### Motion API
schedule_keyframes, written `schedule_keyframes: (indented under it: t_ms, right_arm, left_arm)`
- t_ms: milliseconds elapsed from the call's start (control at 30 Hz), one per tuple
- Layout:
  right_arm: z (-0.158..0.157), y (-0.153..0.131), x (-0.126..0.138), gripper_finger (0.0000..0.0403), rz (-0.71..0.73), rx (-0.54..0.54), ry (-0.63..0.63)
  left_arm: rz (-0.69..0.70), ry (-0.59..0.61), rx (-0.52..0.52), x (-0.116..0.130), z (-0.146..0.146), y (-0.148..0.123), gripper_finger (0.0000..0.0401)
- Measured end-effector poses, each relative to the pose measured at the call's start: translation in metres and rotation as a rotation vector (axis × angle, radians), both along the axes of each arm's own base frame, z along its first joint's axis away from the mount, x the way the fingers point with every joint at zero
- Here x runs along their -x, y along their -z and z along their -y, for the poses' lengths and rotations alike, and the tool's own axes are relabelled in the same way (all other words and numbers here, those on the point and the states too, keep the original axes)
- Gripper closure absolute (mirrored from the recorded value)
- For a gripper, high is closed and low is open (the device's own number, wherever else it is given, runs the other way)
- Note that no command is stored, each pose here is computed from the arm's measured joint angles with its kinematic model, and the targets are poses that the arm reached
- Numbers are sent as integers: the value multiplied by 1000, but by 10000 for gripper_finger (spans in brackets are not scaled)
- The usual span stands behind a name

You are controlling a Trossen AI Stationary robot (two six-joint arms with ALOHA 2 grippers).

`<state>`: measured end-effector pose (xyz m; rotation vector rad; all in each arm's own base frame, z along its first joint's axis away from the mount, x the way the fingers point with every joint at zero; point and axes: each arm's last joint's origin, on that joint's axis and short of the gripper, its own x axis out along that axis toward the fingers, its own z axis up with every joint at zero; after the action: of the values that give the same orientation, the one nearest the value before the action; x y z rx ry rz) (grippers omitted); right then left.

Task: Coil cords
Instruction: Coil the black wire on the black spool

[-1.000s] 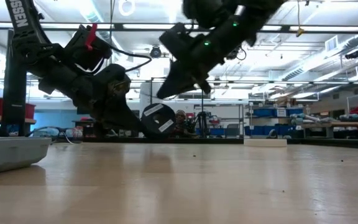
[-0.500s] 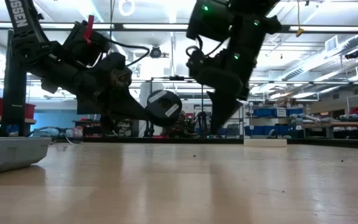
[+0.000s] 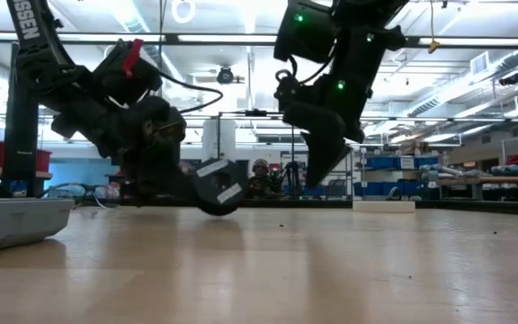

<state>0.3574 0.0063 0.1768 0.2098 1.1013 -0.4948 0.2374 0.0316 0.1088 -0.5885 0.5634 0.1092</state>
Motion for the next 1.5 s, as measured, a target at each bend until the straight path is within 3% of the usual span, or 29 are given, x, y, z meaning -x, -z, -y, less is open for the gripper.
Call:
schedule_keyframes:
  t_ms: [133, 367, 467, 700, 1000, 1233, 1400, 1500]
  right_arm:
    - [2, -11, -5, 403, 96, -24, -24]
    - [12, -35, -32, 403, 454, -62, -102]
    - [17, -39, -36, 403, 510, -56, -102]
    - [16, -34, -31, 403, 428, -58, -127]
    - [-24, -12, -12, 379, 257, -88, -208]
    - [-51, 11, 4, 362, 331, -17, -113]
    - [-57, 25, 7, 341, 449, 17, -177]
    - [-54, 43, 9, 324, 434, 21, -171]
  left_arm:
    - [-26, -56, -32, 1, -2, 2, 401]
    - [-30, -102, -62, -4, -4, -2, 401]
    - [-44, -123, -75, -6, -5, -3, 401]
    - [-63, -129, -79, -6, -6, -3, 401]
    - [-104, -126, -77, -4, -5, 1, 401]
    - [-88, -127, -79, -5, -5, -1, 401]
    - [-73, -128, -80, -5, -5, -2, 401]
    - [-74, -125, -78, -5, -5, -1, 401]
